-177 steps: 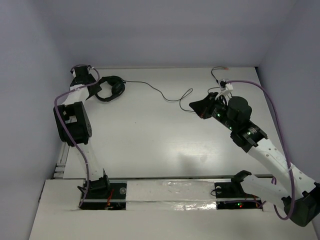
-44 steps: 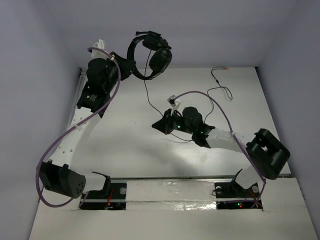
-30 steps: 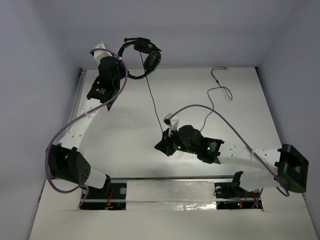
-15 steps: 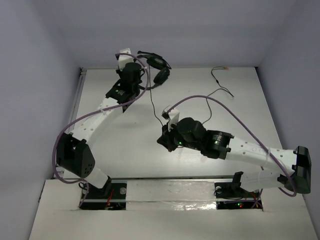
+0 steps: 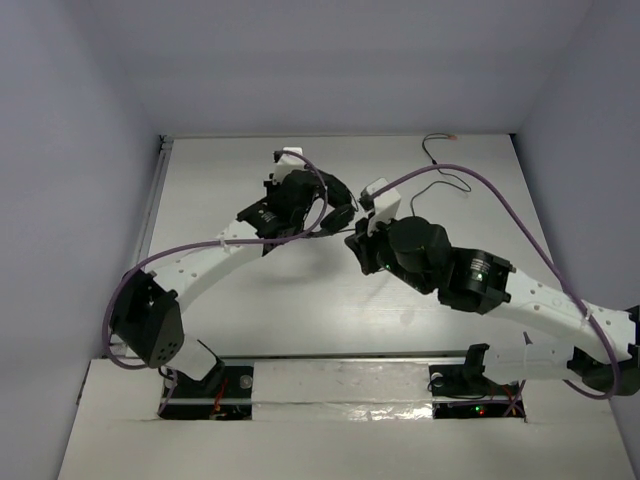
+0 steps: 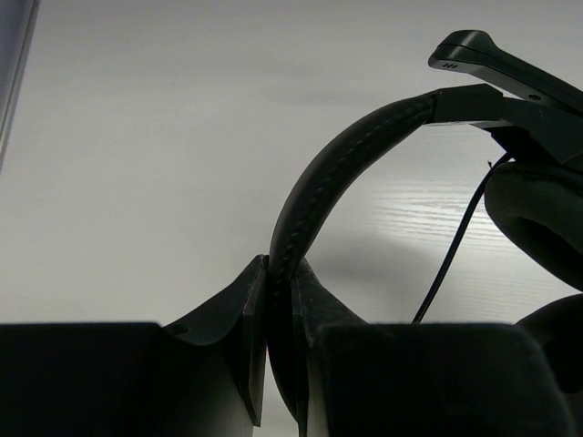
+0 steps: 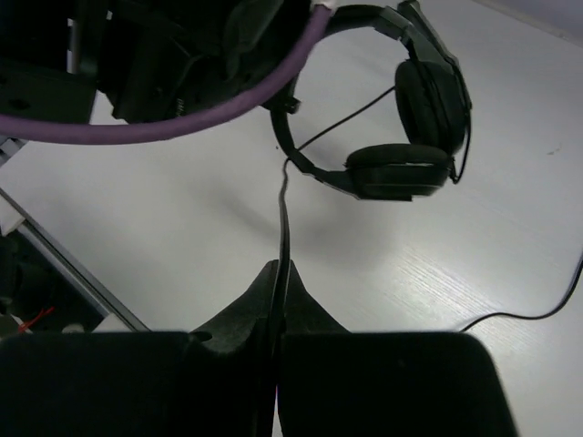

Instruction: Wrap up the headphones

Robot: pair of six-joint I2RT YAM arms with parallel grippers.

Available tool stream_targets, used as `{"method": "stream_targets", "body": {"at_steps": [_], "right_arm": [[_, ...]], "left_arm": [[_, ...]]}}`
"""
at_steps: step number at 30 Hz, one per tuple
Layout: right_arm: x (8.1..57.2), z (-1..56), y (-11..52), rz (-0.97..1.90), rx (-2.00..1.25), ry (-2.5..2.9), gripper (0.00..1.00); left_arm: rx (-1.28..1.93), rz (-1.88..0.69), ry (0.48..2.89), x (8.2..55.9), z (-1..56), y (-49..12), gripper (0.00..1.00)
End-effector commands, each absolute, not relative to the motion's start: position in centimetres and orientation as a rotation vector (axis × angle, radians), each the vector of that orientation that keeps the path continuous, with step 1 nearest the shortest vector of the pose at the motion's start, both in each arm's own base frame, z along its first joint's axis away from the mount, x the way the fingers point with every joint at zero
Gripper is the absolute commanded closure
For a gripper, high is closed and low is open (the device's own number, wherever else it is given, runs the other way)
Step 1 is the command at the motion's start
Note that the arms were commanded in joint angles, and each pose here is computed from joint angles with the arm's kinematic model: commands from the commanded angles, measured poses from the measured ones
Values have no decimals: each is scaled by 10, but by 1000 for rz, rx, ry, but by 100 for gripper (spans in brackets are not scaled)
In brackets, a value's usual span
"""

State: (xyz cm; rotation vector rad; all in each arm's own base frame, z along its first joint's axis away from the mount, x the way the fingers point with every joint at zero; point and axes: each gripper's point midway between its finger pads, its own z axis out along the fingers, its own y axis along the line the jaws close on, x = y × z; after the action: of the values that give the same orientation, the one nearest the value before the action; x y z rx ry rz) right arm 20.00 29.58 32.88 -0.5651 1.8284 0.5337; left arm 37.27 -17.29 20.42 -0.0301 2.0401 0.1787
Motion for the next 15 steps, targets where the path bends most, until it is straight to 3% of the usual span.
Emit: {"method": "stream_targets", "body": {"at_steps": [1, 8, 15], "right_arm": [[198, 362, 279, 544, -517, 1760, 100], [209, 359, 273, 497, -477, 1740, 100], [278, 380, 239, 373, -231, 1634, 100]], "left_arm": [[-148, 157, 1915, 370, 254, -156, 100], [10, 58, 1937, 369, 259, -181, 100], [174, -64, 1976, 338, 257, -189, 100]]}}
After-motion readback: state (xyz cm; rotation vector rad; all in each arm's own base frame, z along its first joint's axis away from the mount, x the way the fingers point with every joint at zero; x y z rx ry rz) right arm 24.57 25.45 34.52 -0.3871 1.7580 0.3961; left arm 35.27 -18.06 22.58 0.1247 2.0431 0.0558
